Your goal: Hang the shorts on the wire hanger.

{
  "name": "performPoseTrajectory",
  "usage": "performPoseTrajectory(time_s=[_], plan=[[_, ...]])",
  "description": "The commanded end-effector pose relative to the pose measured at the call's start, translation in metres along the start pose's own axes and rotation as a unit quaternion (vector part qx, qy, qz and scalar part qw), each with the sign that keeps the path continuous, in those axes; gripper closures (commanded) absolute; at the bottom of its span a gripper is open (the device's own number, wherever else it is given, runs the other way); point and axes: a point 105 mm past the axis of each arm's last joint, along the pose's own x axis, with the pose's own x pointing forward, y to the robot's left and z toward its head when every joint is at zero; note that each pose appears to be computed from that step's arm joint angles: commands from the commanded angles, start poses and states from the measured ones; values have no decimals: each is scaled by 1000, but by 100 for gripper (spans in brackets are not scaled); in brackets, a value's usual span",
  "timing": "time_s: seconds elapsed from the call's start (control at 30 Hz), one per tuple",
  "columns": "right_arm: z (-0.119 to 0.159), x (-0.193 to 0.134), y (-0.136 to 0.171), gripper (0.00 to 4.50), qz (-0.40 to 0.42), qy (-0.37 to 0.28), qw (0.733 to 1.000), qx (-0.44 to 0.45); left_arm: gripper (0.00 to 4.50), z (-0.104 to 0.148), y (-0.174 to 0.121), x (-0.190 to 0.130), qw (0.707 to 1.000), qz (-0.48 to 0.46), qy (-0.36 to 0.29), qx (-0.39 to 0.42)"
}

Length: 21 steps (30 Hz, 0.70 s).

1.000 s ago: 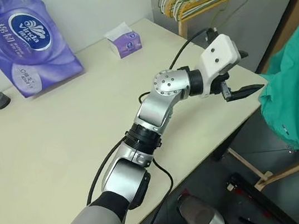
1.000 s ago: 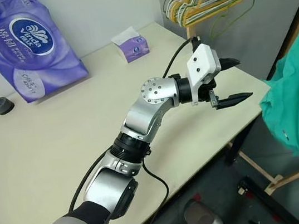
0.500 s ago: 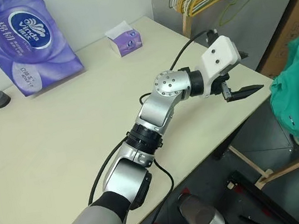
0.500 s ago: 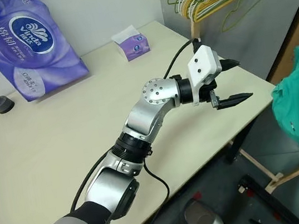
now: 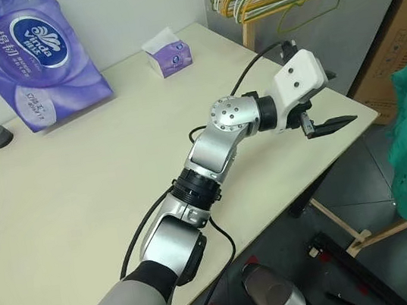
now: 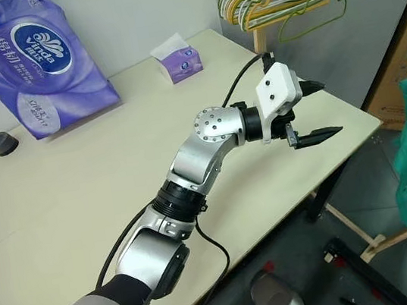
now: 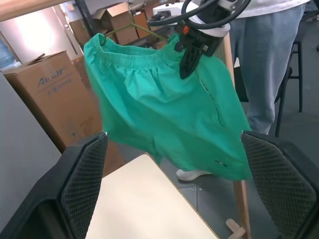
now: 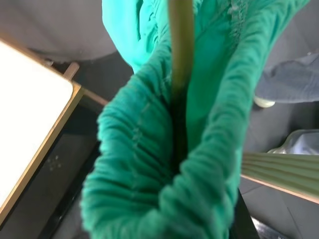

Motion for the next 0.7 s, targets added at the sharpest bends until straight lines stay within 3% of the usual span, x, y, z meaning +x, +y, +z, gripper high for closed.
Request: performPoseTrajectory(time_s=[0.03,0.33,0.7], plan=[[0,-9,-3,450,5,-3,1000,16,1,17,-4,5,999,-23,-27,0],[-16,-12,-5,450,9,15,1000,23,1,17,-5,9,999,-33,-23,2],[-5,-13,1,450,18,-24,999,24,1,30,-1,16,997,-47,-52,-27]])
